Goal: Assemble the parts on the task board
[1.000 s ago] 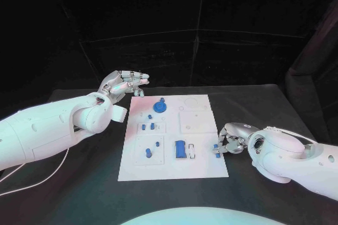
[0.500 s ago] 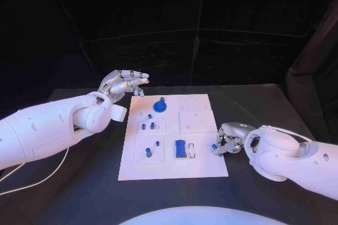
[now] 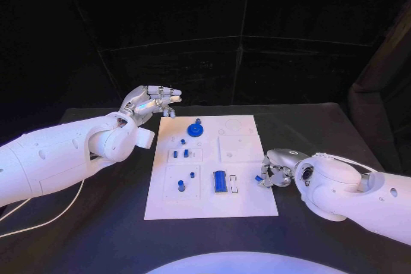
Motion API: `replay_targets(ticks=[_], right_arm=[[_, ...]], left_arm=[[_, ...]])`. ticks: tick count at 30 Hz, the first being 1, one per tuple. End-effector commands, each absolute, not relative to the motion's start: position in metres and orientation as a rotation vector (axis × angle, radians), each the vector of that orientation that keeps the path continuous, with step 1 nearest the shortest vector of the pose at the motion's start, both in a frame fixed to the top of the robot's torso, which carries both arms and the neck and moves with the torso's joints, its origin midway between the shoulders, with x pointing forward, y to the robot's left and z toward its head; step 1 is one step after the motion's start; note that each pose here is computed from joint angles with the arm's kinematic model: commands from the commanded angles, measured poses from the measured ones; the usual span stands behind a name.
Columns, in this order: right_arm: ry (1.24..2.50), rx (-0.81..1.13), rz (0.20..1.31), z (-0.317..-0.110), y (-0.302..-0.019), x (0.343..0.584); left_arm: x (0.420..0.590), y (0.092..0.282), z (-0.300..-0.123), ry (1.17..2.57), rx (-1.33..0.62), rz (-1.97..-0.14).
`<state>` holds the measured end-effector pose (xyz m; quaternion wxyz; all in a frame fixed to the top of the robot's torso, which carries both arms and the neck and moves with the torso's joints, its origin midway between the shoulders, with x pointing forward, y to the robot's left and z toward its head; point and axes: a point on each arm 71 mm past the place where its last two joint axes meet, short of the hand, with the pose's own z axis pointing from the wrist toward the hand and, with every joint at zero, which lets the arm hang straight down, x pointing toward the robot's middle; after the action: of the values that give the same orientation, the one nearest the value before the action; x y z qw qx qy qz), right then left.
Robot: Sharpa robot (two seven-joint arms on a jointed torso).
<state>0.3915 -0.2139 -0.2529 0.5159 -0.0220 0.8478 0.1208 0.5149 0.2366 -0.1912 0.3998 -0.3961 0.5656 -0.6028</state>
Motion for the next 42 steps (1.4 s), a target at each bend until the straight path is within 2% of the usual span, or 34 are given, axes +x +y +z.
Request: replay_targets(ticks=[1, 10, 22, 34, 42], right_arm=[[2.060, 0.028, 0.296, -0.257, -0.217, 0.387], [1.979, 0.164, 0.396, -0.245, -0.215, 0.379], [1.972, 0.305, 0.484, -0.241, -0.207, 0.375], [2.087, 0.355, 0.538, -0.252, -0.189, 0.377], [2.107, 0.370, 0.541, -0.256, -0.177, 0.380]], left_arm=[[0.515, 0.236, -0.190, 1.427, -0.997, -1.540], [0.514, 0.235, -0.190, 1.432, -0.996, -1.545], [0.514, 0.234, -0.189, 1.427, -0.993, -1.548], [0.514, 0.233, -0.189, 1.423, -0.988, -1.556], [0.514, 0.233, -0.189, 1.423, -0.988, -1.558]])
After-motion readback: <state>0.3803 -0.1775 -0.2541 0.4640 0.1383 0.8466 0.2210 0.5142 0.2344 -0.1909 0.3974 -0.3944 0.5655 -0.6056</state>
